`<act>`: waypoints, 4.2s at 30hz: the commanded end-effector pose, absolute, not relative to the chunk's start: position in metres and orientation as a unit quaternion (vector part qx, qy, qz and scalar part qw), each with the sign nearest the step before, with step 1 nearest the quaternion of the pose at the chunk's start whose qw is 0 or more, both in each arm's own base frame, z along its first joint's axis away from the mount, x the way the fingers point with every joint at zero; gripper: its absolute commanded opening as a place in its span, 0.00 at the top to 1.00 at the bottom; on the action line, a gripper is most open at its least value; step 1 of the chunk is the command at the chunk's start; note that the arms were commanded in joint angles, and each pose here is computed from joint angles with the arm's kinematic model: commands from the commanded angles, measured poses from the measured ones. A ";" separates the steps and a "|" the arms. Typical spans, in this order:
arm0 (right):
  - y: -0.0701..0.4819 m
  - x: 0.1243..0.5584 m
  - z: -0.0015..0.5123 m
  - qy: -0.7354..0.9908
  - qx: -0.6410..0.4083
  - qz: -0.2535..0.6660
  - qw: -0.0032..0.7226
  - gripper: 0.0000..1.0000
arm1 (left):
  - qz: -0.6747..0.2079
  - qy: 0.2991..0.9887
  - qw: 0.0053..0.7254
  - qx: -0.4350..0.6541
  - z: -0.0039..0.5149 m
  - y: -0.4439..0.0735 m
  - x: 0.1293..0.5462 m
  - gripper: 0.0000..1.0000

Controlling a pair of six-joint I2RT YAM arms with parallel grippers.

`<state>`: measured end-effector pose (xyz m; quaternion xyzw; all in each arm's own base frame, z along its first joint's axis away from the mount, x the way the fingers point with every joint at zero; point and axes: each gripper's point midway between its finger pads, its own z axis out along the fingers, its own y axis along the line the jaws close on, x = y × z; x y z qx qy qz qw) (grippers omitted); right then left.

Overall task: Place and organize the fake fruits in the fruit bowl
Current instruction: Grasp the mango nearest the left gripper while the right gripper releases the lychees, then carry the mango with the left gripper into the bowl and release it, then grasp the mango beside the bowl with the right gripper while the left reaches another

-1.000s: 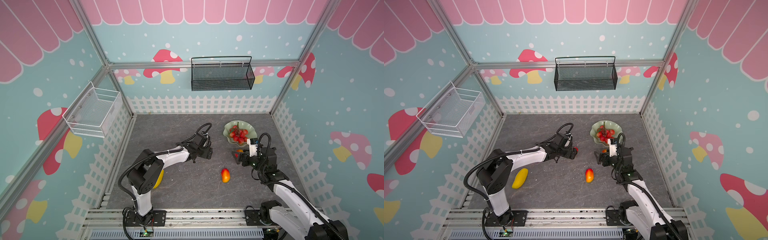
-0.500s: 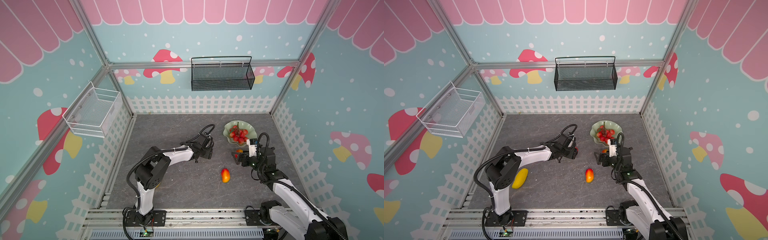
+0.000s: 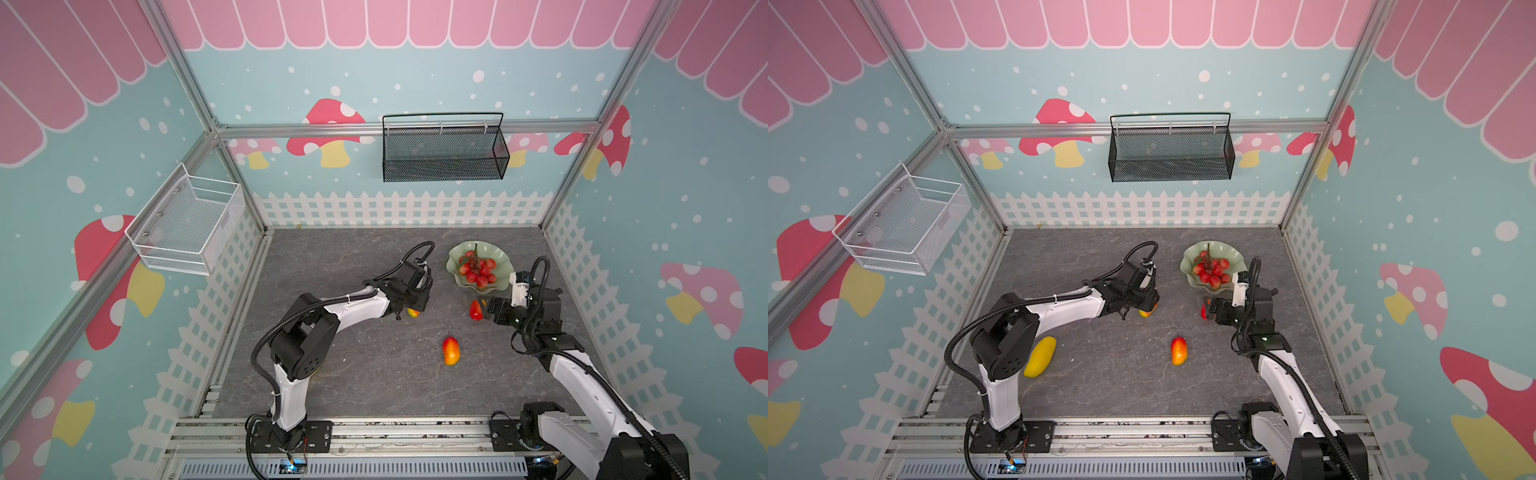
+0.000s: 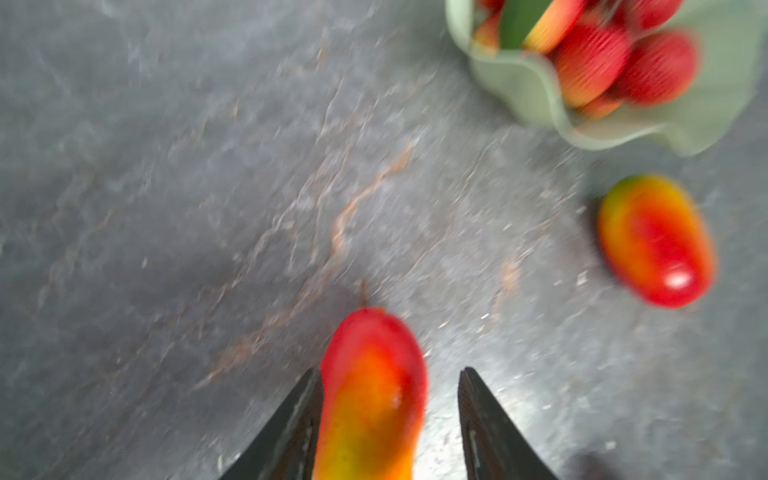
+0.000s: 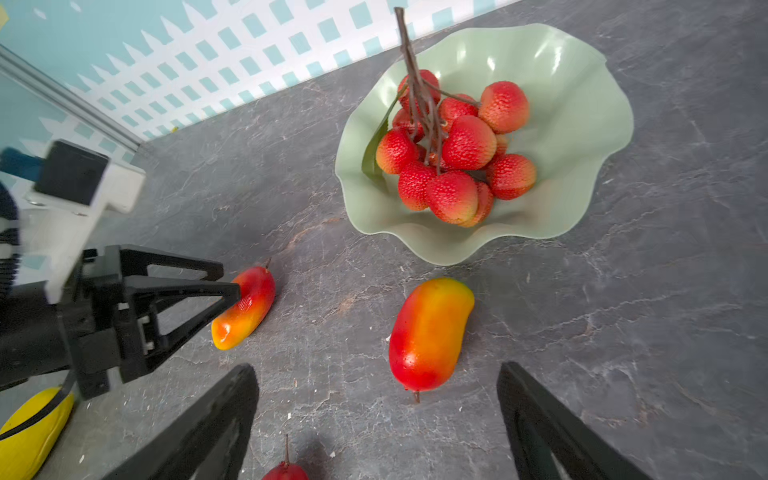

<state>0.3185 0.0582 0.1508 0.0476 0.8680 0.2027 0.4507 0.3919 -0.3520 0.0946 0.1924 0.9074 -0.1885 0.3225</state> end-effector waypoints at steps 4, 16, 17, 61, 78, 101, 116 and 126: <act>0.049 0.316 0.160 0.858 0.066 0.221 0.459 0.07 | -0.258 0.866 0.370 0.213 0.162 -0.404 0.419 0.48; 0.061 0.318 0.150 0.862 0.037 0.246 0.441 0.07 | -0.126 0.899 0.327 0.262 0.097 -0.332 0.370 0.22; 0.062 0.319 0.151 0.862 0.036 0.251 0.440 0.08 | -0.117 0.900 0.330 0.259 0.093 -0.329 0.372 0.21; 0.051 0.328 0.157 0.846 0.008 0.258 0.468 0.09 | -0.253 0.824 0.430 0.268 0.161 -0.465 0.487 0.52; 0.036 0.326 0.127 0.865 0.057 0.228 0.443 0.09 | -0.242 0.806 0.471 0.264 0.132 -0.480 0.524 0.38; 0.056 0.361 0.067 0.894 0.086 0.204 0.389 0.24 | -0.282 0.806 0.460 0.244 0.205 -0.382 0.397 0.01; 0.071 0.363 0.041 0.914 0.096 0.178 0.353 0.43 | -0.263 0.831 0.442 0.210 0.190 -0.337 0.344 0.01; 0.066 0.319 0.065 0.931 0.083 0.162 0.317 0.57 | -0.270 0.827 0.449 0.202 0.195 -0.340 0.345 0.01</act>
